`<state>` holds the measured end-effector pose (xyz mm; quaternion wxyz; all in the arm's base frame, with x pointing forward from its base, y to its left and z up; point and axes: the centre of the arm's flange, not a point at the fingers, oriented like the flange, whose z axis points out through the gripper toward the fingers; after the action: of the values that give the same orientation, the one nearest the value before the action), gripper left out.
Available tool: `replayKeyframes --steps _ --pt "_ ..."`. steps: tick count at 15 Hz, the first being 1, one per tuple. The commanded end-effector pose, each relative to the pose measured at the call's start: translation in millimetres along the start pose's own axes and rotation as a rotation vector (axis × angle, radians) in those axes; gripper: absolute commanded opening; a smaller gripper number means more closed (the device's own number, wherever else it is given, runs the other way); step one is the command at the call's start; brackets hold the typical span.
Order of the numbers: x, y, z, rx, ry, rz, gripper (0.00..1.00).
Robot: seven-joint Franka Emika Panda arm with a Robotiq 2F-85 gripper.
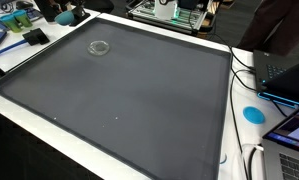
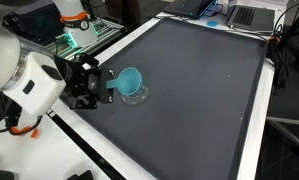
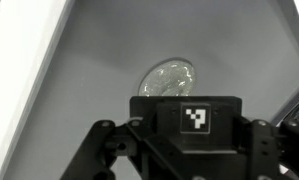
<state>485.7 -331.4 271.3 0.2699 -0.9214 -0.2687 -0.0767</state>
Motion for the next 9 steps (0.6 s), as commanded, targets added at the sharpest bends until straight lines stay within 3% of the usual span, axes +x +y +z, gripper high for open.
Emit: replayKeyframes --steps 1,9 --pt "-15 -9 6 0.016 0.03 -0.032 0.28" --pt "-22 -20 19 0.011 0.041 -0.056 0.28"
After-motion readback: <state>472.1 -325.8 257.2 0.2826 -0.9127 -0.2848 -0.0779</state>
